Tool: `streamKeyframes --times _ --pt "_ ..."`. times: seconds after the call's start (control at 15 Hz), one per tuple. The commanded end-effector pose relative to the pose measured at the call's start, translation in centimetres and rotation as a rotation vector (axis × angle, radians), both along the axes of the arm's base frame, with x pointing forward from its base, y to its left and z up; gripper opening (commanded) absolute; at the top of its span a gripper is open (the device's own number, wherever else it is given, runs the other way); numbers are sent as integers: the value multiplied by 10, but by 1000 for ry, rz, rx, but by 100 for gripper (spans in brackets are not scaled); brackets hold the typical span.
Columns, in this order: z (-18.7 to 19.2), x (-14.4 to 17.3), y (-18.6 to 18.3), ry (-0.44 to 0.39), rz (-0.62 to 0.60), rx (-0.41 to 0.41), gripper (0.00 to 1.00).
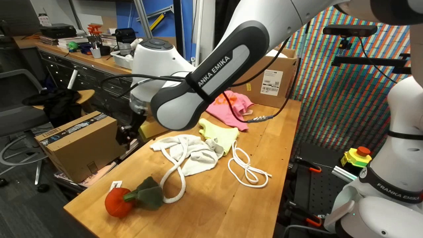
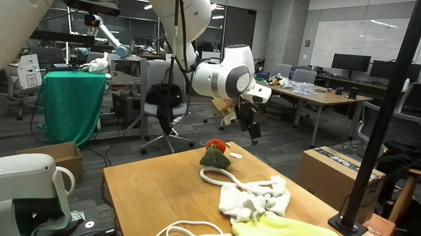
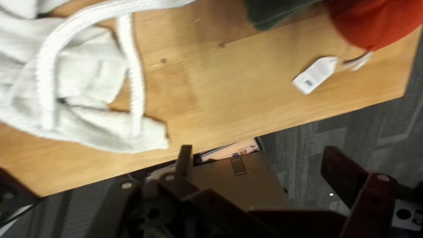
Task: Separate the objects on the table.
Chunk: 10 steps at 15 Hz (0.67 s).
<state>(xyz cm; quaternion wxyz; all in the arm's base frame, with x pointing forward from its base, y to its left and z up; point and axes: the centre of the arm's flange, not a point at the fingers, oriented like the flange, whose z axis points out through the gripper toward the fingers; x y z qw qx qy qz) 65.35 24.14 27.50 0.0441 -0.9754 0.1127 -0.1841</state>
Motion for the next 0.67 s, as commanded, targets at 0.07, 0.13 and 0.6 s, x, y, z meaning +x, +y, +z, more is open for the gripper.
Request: streamKeyframes --times 0.07,0.13,0.6 --pt "20 -2 -124 6 -109 -124 100" --pt "22 -3 -151 13 -140 -146 100" --pt "1 -11 -307 79 -408 -190 100"
